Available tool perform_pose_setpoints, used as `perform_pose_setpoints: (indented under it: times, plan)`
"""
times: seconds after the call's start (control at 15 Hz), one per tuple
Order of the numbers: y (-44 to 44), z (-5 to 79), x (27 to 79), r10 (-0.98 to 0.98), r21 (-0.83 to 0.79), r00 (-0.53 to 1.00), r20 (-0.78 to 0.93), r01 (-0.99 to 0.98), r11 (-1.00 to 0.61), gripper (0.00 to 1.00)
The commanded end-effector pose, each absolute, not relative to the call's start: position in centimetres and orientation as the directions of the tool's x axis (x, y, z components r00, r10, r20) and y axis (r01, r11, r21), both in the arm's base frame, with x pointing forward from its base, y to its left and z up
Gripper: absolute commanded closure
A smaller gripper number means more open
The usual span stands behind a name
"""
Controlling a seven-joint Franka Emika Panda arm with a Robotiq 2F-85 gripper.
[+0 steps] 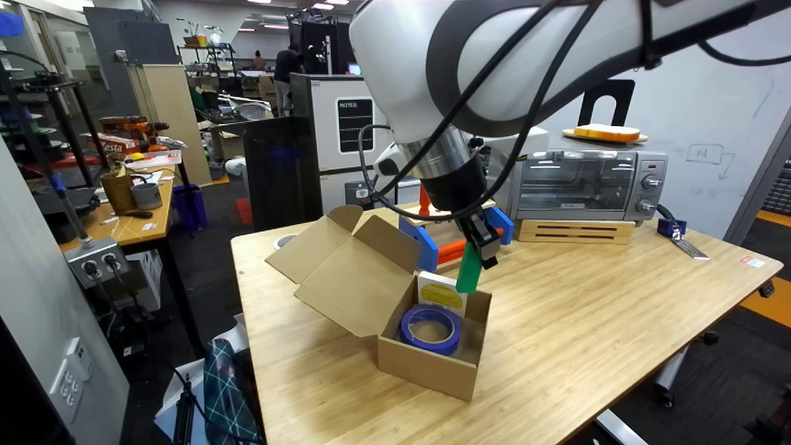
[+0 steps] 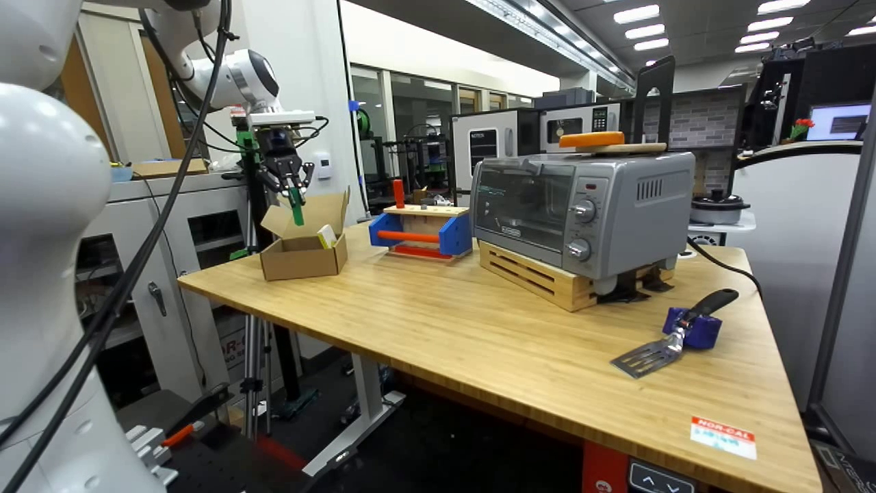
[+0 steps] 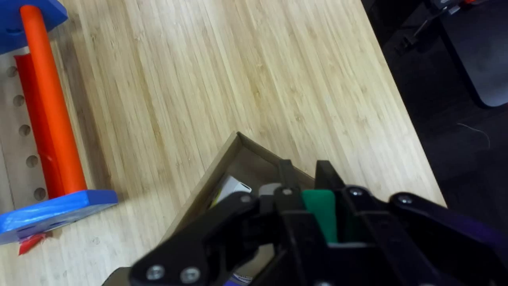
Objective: Pick up the green box and place it in the box
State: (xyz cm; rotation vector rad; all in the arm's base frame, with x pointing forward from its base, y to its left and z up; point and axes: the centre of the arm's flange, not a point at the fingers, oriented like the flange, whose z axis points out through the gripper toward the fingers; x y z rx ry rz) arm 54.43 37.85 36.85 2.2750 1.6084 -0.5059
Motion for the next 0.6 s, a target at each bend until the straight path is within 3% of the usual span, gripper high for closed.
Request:
perform_pose_setpoints:
  times: [0.0,0.53]
  plan:
    - [38.2,35.9,55.8,0.826,0.026,0.257,-0.502,0.959,-0.282,0.95]
    - [39.5,31.2,57.5,0.832,-0.057,0.172,-0.528,0.97,-0.236,0.95]
